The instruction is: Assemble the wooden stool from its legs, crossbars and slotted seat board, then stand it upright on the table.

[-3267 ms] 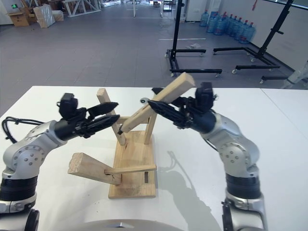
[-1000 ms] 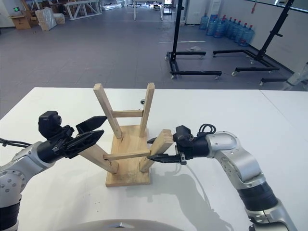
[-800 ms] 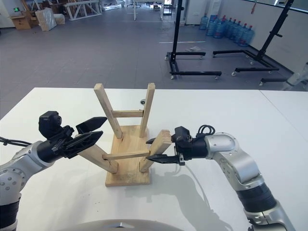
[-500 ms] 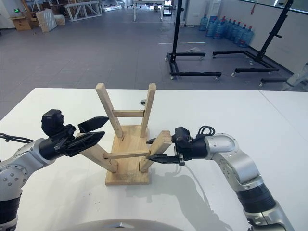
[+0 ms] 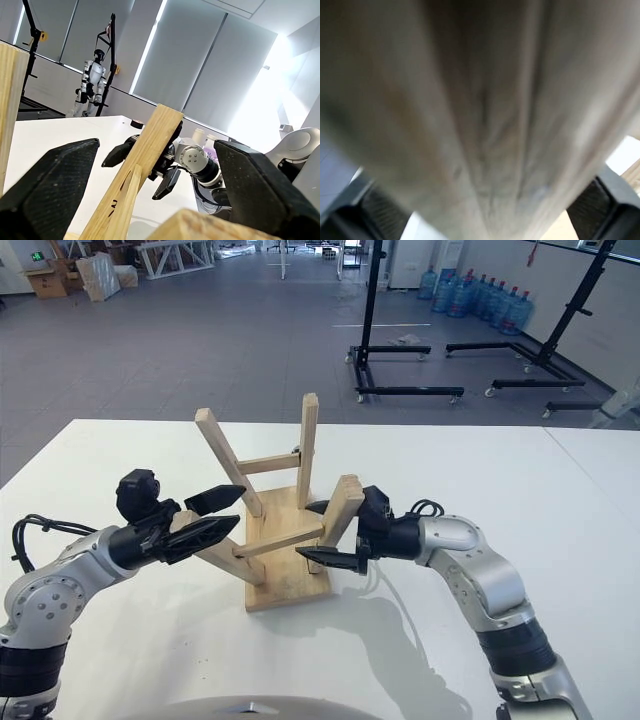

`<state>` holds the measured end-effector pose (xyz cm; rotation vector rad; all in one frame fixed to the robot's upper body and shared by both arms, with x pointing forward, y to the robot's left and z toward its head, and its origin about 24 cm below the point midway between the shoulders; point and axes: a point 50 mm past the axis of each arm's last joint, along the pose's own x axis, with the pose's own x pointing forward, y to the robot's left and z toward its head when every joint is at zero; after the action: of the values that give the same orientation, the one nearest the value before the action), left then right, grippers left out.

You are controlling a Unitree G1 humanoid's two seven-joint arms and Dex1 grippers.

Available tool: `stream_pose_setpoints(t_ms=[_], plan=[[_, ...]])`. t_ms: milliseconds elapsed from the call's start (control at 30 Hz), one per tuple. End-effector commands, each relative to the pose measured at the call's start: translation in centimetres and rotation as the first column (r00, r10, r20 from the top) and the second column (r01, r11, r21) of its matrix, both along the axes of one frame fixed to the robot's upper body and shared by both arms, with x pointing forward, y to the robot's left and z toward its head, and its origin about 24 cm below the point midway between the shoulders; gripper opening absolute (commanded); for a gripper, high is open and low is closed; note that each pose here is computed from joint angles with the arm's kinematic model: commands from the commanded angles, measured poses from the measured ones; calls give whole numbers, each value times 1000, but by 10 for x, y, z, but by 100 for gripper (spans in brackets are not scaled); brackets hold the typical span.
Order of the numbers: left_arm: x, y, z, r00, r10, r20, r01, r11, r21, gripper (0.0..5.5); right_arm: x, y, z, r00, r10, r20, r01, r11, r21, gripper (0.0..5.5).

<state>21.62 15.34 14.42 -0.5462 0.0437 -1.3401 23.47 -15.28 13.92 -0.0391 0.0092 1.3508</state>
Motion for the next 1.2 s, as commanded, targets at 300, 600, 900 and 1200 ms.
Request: stream_pose_setpoints(t_ms=[300,600,900,1200], plan=[[11,-17,20,996,-1,87,-2,999,37,418,-1,-39,22,988,-131,79,131,991,8,400],[17,-41,22,994,10,109,-21,995,97,418,-8,-33,86,969,-134,209,72,958,279,400],[13,-56,24,995,-19,98,9,995,104,418,-1,-34,114,836,-337,433,245,935,254,400],[14,-55,26,994,74,81,-84,990,117,418,-11,16,105,517,-216,828,447,893,-47,400]])
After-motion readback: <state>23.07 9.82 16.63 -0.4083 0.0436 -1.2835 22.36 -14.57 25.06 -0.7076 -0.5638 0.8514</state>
